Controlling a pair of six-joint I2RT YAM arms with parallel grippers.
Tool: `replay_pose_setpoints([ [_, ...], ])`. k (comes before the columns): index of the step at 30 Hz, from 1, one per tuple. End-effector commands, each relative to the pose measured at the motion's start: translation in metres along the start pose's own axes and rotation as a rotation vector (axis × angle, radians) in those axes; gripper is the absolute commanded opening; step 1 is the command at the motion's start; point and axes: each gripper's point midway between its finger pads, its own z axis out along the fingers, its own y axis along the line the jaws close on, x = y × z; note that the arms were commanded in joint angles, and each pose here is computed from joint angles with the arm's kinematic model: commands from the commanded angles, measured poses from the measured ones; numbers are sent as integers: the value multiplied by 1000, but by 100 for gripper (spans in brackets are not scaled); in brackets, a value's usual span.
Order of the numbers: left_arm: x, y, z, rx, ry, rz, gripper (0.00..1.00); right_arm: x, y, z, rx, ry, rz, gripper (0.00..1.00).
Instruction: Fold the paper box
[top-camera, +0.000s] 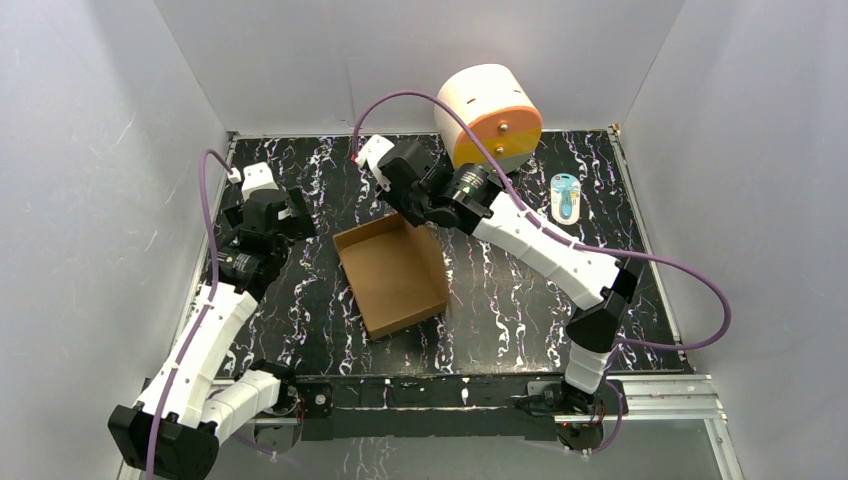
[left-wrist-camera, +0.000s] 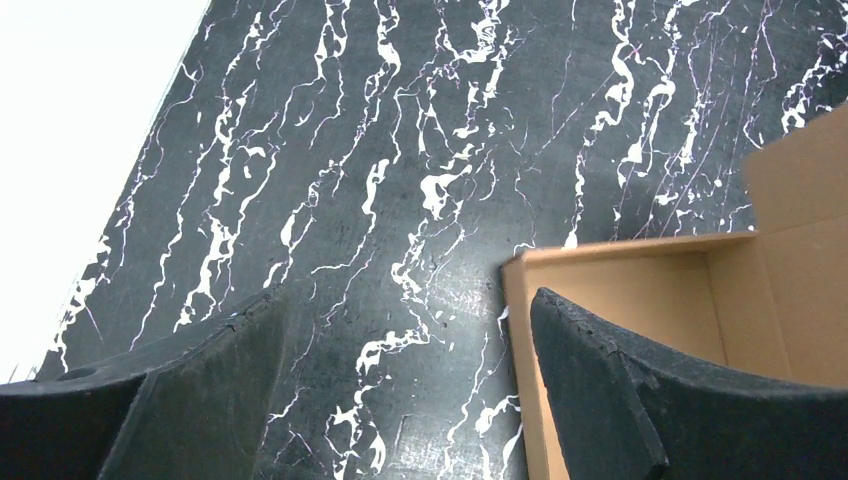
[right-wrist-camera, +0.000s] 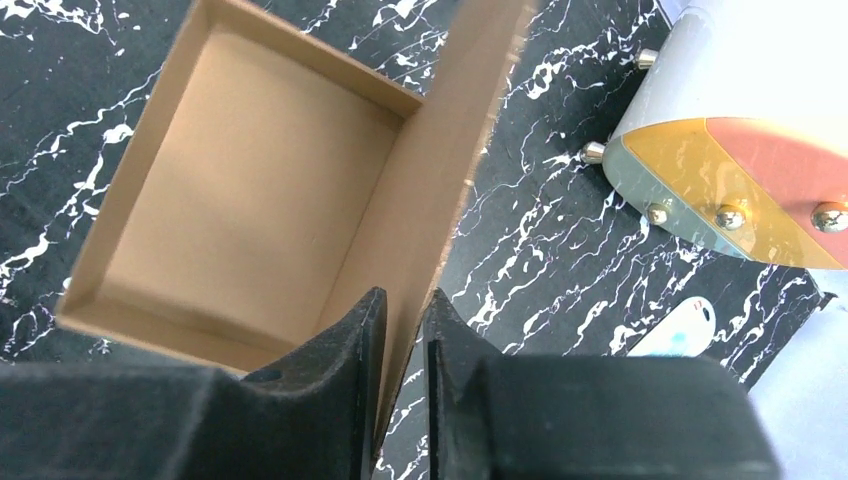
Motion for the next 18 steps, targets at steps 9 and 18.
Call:
replay_pose_setpoints([
  [9,-13,2,-13,86,-70,-42,88,-32,-2,-1,-240,-188,-279,12],
  [18,-17,-8,-21,184,-99,-33,88,-35,-9,-2,-461,-323,-542,12],
])
